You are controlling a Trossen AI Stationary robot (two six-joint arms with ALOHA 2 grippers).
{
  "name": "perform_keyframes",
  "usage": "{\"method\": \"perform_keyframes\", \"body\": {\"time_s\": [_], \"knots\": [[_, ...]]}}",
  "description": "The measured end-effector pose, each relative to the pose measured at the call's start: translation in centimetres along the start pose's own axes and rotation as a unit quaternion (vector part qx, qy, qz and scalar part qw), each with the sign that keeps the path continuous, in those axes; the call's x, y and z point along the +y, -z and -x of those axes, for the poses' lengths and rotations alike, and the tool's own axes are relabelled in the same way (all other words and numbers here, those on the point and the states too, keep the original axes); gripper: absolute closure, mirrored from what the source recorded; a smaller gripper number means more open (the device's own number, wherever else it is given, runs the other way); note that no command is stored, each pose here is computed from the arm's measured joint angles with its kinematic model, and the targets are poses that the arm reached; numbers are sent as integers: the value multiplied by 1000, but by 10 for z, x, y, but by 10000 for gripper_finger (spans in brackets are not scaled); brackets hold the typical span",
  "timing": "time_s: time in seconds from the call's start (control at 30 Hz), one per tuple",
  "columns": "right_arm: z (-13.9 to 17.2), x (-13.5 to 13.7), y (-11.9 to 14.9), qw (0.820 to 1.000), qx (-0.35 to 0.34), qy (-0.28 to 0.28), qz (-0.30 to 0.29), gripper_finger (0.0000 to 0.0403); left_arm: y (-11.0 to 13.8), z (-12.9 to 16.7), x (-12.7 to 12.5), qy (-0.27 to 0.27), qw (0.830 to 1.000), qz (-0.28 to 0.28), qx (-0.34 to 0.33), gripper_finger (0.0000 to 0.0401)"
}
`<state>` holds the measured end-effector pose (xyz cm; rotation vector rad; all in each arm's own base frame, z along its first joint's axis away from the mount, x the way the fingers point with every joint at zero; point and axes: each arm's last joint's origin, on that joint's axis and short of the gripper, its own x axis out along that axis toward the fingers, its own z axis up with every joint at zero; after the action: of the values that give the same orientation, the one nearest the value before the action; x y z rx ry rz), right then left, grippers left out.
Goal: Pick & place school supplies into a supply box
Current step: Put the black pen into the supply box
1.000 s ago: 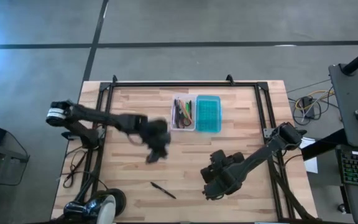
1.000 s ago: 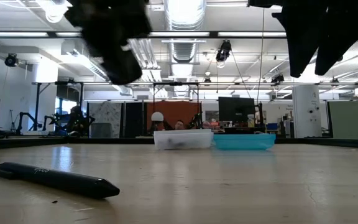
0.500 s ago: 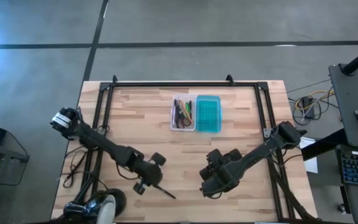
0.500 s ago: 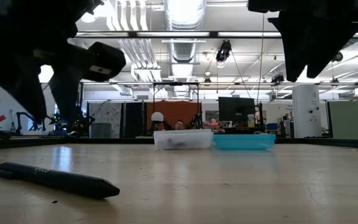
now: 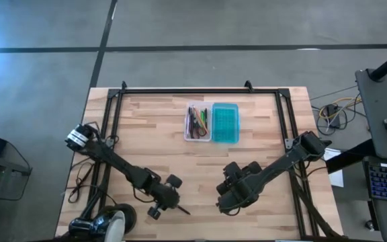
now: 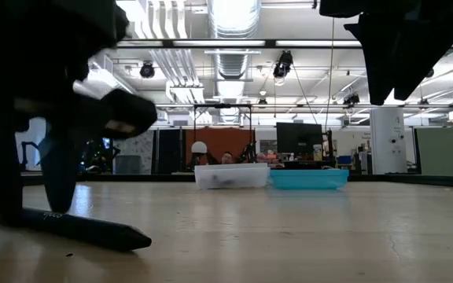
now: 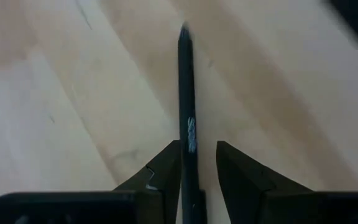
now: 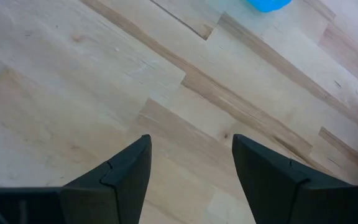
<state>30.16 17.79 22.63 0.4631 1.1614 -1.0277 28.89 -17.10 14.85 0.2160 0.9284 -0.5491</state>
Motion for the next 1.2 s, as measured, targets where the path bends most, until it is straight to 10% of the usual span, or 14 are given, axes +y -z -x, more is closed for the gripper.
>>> {"method": "perform_keyframes", "body": {"time_s": [0.57,0.83,1.0,1.2], "knots": [[0,0,0,1000,-1,2,-5,188,10,-15,6,-61,997,38,40,388],[7,-7,8,996,-31,9,-80,188,3,3,39,-101,976,192,-8,390],[15,-19,17,984,-53,36,-166,188,-16,46,89,-131,916,353,-141,390],[17,-22,26,977,-59,27,-202,188,-13,100,165,-167,773,528,-310,390]]}}
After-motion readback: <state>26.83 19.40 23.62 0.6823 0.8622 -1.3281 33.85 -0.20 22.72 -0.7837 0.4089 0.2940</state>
